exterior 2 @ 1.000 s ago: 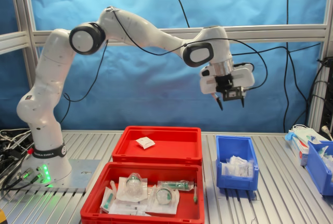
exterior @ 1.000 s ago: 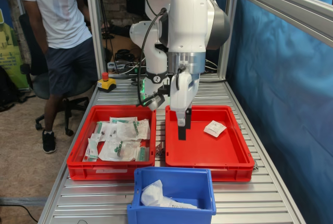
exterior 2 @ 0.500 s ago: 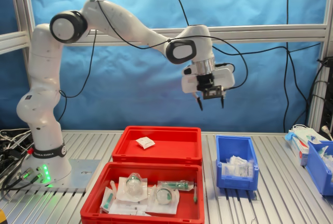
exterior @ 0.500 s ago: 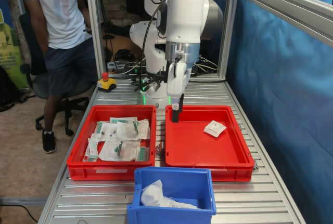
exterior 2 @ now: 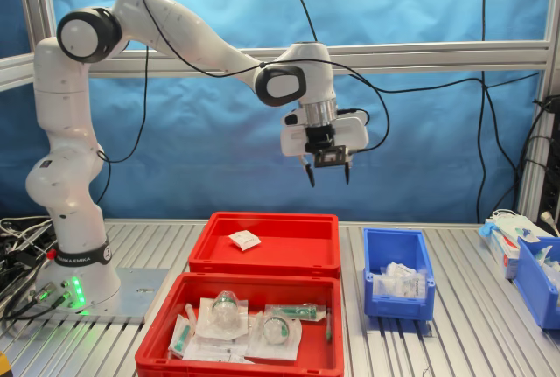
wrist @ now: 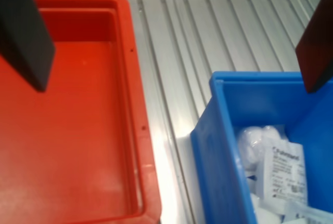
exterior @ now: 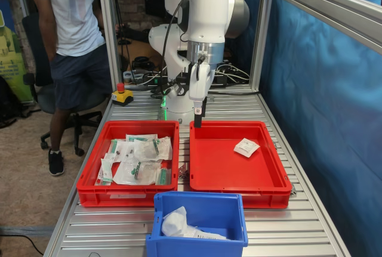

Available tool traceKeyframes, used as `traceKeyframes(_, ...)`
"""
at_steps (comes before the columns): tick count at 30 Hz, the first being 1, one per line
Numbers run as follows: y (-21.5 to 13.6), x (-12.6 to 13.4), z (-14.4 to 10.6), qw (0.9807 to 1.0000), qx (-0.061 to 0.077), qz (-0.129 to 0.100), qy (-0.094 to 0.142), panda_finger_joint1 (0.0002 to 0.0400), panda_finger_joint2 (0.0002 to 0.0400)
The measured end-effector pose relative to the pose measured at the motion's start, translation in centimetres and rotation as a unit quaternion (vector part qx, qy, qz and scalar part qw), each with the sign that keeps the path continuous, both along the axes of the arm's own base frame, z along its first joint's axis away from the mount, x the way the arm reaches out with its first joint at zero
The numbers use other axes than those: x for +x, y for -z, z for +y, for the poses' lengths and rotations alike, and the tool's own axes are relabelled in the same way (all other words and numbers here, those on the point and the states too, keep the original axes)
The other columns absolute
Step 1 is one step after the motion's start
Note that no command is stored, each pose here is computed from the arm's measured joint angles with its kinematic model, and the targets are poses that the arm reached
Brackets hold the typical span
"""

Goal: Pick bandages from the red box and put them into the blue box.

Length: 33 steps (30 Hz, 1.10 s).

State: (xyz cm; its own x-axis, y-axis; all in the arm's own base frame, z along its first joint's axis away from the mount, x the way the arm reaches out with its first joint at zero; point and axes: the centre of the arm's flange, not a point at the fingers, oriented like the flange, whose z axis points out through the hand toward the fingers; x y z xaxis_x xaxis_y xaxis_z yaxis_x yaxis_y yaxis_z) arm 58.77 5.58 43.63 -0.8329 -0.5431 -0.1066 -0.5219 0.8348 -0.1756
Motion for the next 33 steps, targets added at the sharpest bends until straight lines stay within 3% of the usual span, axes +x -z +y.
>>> traceKeyframes(13, 2.0, -3.8, -2.1, 0.9994, -0.004, 0.029, 0.015, 0.0400, 0.0400)
traceKeyframes(19, 2.0, -4.6, -2.4, 0.9994, -0.005, 0.032, 0.015, 0.0400, 0.0400)
traceKeyframes(25, 2.5, -5.2, -2.6, 0.9986, -0.013, 0.042, -0.030, 0.0400, 0.0400)
traceKeyframes(33, 3.1, -5.6, -3.0, 0.9952, -0.020, 0.054, -0.079, 0.0400, 0.0400)
